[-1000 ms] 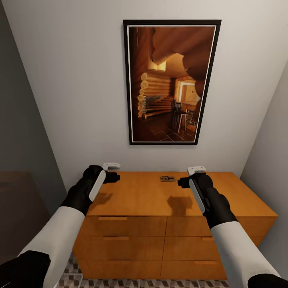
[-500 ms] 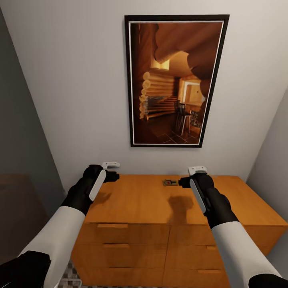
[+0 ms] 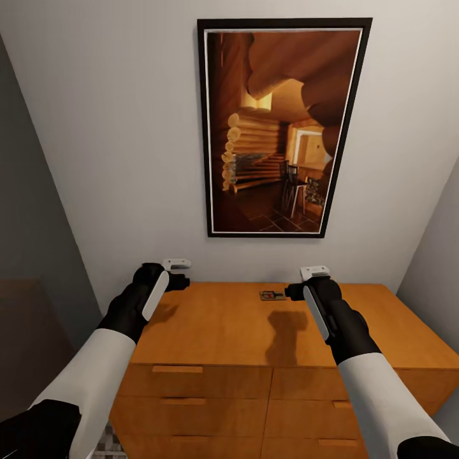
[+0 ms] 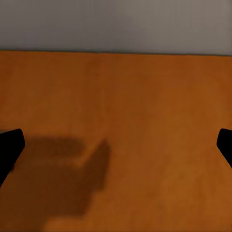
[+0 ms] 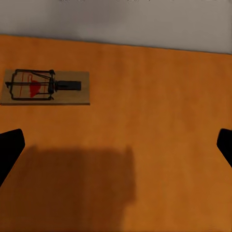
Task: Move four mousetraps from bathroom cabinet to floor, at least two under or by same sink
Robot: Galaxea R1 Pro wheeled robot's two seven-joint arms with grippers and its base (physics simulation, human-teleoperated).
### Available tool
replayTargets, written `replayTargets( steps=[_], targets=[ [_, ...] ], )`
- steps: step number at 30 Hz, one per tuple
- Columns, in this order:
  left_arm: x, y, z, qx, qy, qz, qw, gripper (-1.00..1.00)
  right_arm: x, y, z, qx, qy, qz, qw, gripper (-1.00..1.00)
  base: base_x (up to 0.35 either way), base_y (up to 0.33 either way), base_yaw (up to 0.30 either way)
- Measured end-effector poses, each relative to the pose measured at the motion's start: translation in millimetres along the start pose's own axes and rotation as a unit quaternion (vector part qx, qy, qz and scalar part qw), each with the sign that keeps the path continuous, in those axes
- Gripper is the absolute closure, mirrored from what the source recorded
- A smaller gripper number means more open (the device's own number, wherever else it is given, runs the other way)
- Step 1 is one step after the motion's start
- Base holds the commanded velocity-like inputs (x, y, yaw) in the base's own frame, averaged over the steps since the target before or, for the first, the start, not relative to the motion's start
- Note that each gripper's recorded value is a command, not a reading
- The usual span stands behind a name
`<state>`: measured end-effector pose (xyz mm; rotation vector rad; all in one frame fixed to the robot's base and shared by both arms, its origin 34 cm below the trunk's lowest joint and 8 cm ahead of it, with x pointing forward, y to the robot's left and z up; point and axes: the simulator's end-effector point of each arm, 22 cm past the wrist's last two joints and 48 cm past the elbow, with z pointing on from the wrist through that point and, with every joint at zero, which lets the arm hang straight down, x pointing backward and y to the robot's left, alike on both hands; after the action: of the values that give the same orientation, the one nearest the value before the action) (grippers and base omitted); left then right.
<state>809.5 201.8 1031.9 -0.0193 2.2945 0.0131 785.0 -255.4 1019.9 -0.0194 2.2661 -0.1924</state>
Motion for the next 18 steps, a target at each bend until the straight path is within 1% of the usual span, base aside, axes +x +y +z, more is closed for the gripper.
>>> replayTargets(
  steps=[5, 8, 9, 12, 15, 16, 18],
  targets=[
    [1, -1, 0.5, 0.0, 0.001, 0.0, 1.0, -1.0, 0, 1, 2.6, -0.003, -0.004, 0.001, 1.0, -1.0, 0.0, 0.0, 0.0],
    [1, -1, 0.7, 0.001, 0.002, 0.0, 1.0, -1.0, 9, 1, 10.0, -0.005, 0.003, -0.002, 1.0, -1.0, 0.0, 0.0, 0.0],
    [2, -1, 0.7, 0.002, 0.002, 0.0, 1.0, -1.0, 13, -1, 14.0, -0.01, 0.006, -0.005, 0.9999, -1.0, 0.0, 0.0, 0.0],
    [2, -2, 0.8, 0.003, 0.003, -0.001, 1.0, -1.0, 11, -2, 15.1, -0.023, 0.002, -0.008, 0.9997, -1.0, 0.0, 0.0, 0.0],
    [2, -2, 0.8, 0.004, 0.003, -0.002, 1.0, -1.0, -2, -3, 11.5, -0.045, -0.009, -0.011, 0.9989, -1.0, 0.0, 0.0, 0.0],
    [2, -4, 0.5, 0.007, 0.003, -0.002, 1.0, -1.0, -27, -5, 2.7, -0.093, -0.025, -0.016, 0.9952, -1.0, 0.0, 0.0, 0.0],
    [2, -4, 0.6, 0.007, 0.003, -0.002, 1.0, -1.0, -35, -9, -1.1, -0.115, -0.028, -0.017, 0.9929, -1.0, 0.0, 0.0, 0.0]
  ],
)
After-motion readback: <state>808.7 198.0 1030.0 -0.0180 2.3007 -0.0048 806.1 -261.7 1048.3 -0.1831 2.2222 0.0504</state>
